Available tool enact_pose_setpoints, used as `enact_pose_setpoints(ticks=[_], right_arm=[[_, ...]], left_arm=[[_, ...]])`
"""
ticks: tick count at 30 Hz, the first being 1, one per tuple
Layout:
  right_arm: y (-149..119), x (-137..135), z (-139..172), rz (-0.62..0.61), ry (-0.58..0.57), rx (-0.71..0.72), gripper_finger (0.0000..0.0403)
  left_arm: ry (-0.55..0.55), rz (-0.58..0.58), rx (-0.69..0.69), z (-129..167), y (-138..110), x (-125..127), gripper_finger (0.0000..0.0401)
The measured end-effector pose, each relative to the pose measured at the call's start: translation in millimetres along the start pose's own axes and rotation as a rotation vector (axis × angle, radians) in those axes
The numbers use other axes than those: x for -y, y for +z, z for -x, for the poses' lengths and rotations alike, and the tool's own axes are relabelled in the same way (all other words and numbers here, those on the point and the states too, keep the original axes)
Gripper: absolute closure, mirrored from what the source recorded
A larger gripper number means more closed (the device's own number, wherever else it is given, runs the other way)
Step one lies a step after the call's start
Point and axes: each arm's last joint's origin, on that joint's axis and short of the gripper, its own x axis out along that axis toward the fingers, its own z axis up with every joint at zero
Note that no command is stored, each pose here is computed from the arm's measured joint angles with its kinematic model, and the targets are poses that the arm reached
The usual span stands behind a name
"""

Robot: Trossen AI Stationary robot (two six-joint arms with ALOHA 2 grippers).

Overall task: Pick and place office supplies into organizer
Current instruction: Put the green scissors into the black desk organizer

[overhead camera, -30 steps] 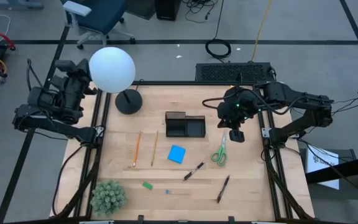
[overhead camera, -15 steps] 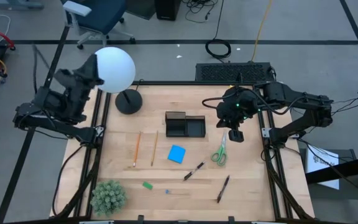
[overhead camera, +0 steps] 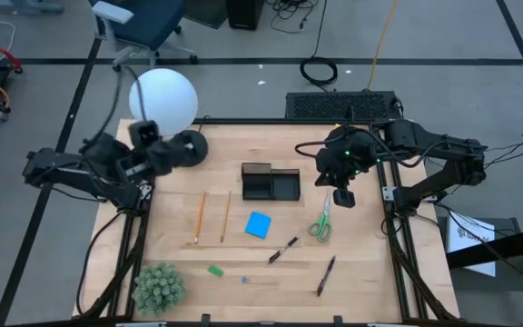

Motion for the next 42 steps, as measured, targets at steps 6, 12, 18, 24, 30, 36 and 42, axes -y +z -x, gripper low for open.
enact_pose_setpoints(ticks=[6,12,18,24,30,36,42], right_arm=[[-2.0,-1.4,0.1,-0.006,0.049,-0.022,0.0403],[-2.0,-1.4,0.1,-0.03,0.049,-0.022,0.0403],[-6.1,-1.7,0.2,-0.031,0.051,-0.064,0.0403],[-15.8,-3.3,1.2,0.037,0.106,-0.163,0.0402],[-19.0,-6.1,0.9,0.118,0.118,-0.195,0.0389],[-15.5,-5.0,-8.5,0.13,0.117,-0.22,0.0371],[-16.5,-7.3,-19.8,0.158,0.131,-0.307,0.0357]], left_arm=[[-0.073,0.108,-0.21,-5.4,-17.1,-10.2,0.038],[-0.105,0.019,-0.256,-7.5,-21.5,-15.6,0.038],[-0.08,-0.108,-0.262,-5.5,-18.1,-20.4,0.038],[-0.044,-0.134,-0.279,-4.9,-19.7,-24.4,0.038],[0.002,-0.136,-0.256,-5.6,-20.4,-27.4,0.038],[0.012,-0.133,-0.267,-5.4,-21.4,-28.4,0.038],[0.011,-0.133,-0.266,-5.4,-21.4,-28.4,0.038]])
